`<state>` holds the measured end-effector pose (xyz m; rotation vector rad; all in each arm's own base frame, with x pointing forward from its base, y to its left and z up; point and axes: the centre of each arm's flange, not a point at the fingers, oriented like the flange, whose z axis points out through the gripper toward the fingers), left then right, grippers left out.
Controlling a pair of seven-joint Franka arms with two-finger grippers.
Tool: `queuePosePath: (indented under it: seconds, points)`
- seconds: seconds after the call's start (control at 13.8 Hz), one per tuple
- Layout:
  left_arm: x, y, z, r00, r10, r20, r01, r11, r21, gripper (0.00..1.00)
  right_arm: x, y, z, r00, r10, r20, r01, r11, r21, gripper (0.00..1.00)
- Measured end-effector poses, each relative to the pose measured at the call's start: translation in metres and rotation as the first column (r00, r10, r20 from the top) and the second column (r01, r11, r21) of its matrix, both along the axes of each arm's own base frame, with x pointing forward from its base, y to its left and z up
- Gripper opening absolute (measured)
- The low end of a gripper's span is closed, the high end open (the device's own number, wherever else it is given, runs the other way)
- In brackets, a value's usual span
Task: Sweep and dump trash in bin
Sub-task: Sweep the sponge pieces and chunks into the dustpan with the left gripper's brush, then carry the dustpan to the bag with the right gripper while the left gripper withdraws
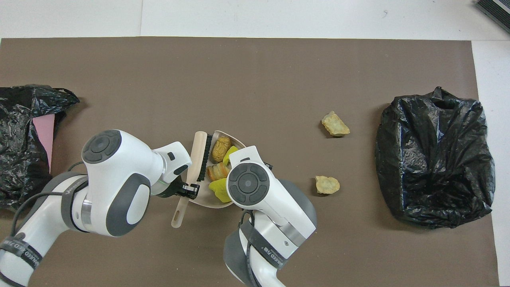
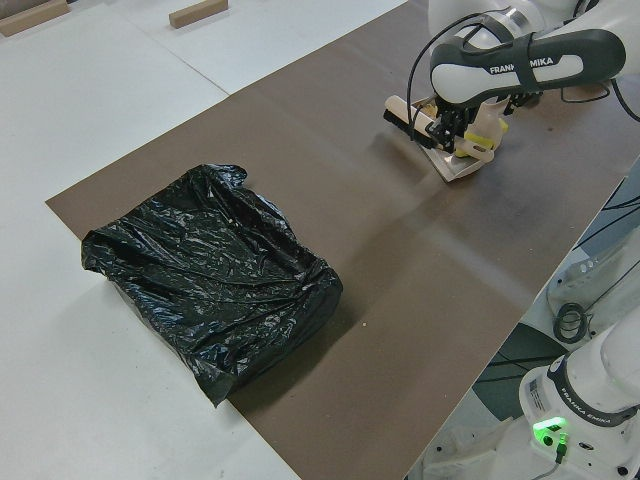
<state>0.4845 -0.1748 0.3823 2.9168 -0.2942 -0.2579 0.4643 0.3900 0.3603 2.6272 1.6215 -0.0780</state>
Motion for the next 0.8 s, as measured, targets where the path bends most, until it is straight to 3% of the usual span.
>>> queuePosePath:
  seconds: [0.15,0.36,0.58,0.8]
  points:
    - [0.006,0.023,0.007,1.0,0.006,0.023,-0.007,0.999,0.047,0.26,0.008,-0.001,0.011,1.0,-0.009,0.019,0.009,1.0,0.015,0.31]
    - [-0.001,0.029,0.009,0.995,0.097,0.012,-0.097,0.984,0.15,0.26,0.027,-0.018,0.042,0.998,-0.031,0.062,0.028,0.998,0.049,0.31]
    - [-0.035,-0.002,0.002,0.989,0.146,-0.005,-0.142,0.969,0.203,0.26,0.052,-0.071,0.079,0.996,0.004,0.09,-0.009,0.998,0.058,0.31]
    - [-0.083,-0.036,-0.007,0.982,0.189,-0.006,-0.182,0.953,0.244,0.26,0.07,-0.145,0.114,0.996,0.064,0.069,-0.066,0.997,0.033,0.31]
